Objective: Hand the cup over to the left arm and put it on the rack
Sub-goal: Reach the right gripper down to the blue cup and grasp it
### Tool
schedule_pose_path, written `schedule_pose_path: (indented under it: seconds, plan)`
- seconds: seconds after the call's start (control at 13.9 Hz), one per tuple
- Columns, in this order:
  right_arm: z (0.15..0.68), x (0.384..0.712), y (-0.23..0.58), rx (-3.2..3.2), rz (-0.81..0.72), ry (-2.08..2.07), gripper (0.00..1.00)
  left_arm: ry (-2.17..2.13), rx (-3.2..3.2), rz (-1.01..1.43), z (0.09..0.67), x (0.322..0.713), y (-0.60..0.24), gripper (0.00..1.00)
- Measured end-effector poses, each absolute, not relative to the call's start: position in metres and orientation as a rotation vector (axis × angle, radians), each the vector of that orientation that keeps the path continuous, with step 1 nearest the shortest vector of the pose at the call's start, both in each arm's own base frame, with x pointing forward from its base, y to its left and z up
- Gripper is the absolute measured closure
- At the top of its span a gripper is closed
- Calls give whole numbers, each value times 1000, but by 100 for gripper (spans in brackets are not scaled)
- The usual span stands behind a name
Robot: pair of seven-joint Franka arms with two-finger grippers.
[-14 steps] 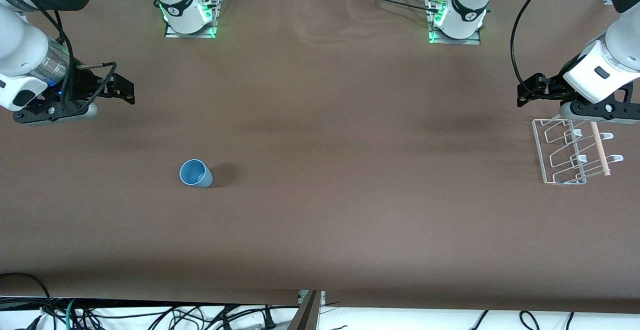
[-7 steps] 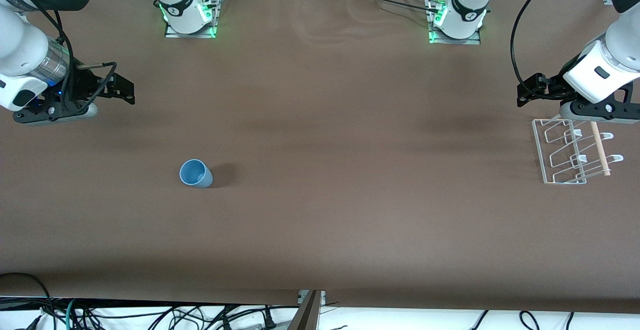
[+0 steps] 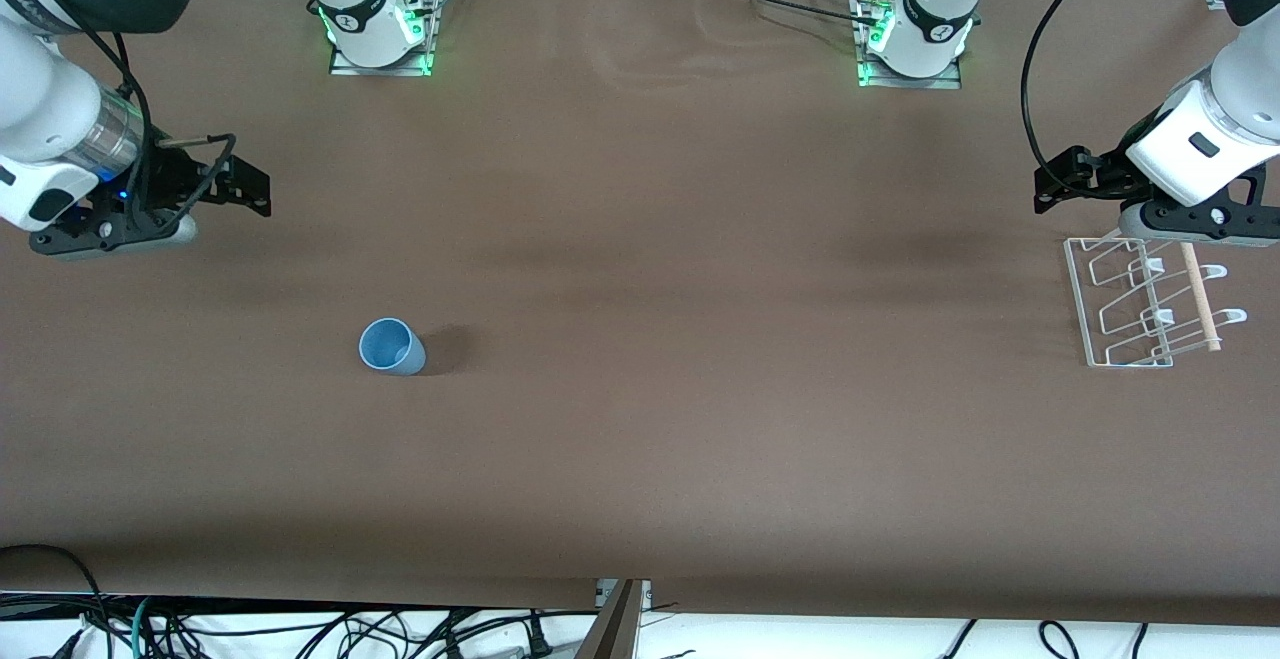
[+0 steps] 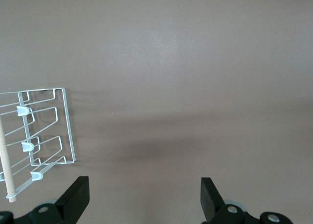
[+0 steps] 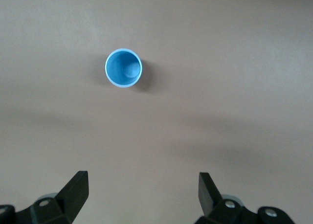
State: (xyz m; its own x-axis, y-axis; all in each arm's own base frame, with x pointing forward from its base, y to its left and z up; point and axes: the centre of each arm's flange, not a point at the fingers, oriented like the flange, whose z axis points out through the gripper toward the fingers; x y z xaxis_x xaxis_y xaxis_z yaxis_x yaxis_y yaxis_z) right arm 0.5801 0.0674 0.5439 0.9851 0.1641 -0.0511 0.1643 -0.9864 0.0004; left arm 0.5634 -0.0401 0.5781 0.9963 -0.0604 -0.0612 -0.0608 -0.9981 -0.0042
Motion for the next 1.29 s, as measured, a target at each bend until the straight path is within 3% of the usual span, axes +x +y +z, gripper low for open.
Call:
schedule_pose_path:
  seconds: [0.29, 0.72, 1.29]
  plan:
    - [482, 604, 73, 3122, -173, 255, 0, 95, -3133, 95, 578, 563, -40, 0]
    - [334, 649, 81, 3126, -212, 269, 0, 95, -3133, 96, 579, 563, -40, 0]
    - [274, 665, 89, 3137, -131, 284, 1, 96, -3133, 96, 579, 563, -40, 0]
